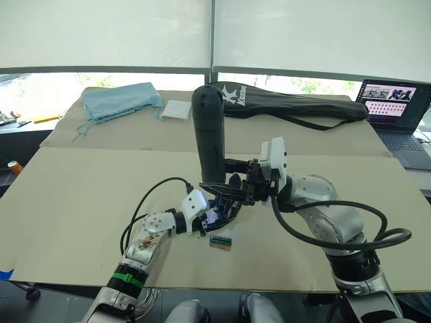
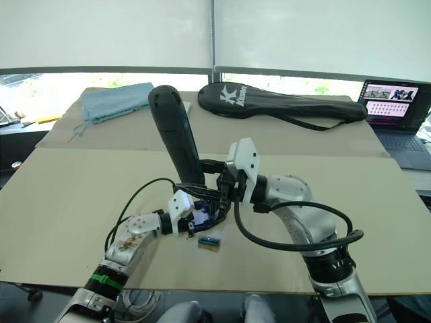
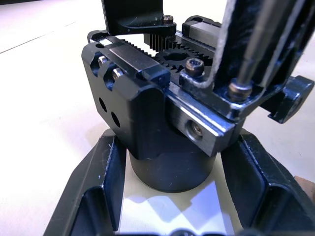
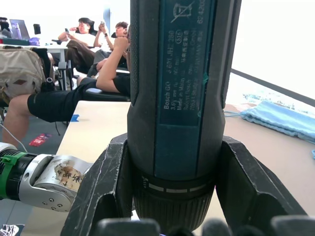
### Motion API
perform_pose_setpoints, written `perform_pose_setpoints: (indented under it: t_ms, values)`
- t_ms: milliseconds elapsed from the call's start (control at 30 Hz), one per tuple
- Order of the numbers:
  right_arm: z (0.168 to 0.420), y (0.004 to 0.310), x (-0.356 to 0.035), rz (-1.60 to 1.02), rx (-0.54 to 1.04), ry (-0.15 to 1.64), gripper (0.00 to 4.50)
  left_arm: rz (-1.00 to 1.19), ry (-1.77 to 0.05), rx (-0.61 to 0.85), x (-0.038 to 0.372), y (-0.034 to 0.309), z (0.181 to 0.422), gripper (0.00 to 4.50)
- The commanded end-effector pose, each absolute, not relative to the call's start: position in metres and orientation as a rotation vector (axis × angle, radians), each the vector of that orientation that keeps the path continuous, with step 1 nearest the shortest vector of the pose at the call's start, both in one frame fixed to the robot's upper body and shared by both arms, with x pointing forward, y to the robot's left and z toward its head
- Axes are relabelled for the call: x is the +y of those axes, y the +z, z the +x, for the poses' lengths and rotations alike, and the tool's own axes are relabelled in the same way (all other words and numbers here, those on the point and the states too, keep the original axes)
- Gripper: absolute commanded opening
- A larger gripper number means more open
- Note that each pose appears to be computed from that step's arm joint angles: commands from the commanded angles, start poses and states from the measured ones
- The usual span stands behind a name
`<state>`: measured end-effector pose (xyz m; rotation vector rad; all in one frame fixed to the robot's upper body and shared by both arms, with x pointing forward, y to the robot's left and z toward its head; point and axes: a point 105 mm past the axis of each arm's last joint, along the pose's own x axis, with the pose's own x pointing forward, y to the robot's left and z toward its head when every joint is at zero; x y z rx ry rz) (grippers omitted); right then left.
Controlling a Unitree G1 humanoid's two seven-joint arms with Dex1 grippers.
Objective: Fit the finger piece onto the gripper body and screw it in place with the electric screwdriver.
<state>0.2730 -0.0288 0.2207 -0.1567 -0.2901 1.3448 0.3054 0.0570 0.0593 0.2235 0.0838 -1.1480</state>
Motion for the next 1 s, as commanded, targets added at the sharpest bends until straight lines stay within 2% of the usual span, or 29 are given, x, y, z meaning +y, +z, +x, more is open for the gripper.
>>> perform_pose_setpoints:
  t_ms: [33,300,700,733,800,833,1000]
  values:
    - [0.274,0.215,-0.032,-0.179,-0.243,1.350,1.92,0.204,-1.161,0.266,0.061,0.020,0.292,2.27]
    - [0.249,0.279,-0.038,-0.178,-0.545,1.440,1.92,0.211,-1.130,0.273,0.064,0.018,0.296,2.27]
    - [0.225,0.289,-0.050,-0.171,-0.558,1.547,1.92,0.192,-1.050,0.258,0.068,0.017,0.305,2.27]
    - [0.223,0.291,-0.052,-0.172,-0.562,1.552,1.92,0.191,-1.041,0.251,0.069,0.018,0.306,3.37]
    - [0.220,0.295,-0.054,-0.176,-0.570,1.559,1.92,0.193,-1.031,0.236,0.071,0.020,0.307,4.29]
    - [0.218,0.298,-0.056,-0.179,-0.574,1.561,1.92,0.190,-1.030,0.234,0.072,0.020,0.308,4.46]
    - [0.210,0.315,-0.075,-0.199,-0.559,1.532,1.92,0.232,-0.983,0.189,0.096,0.029,0.310,4.46]
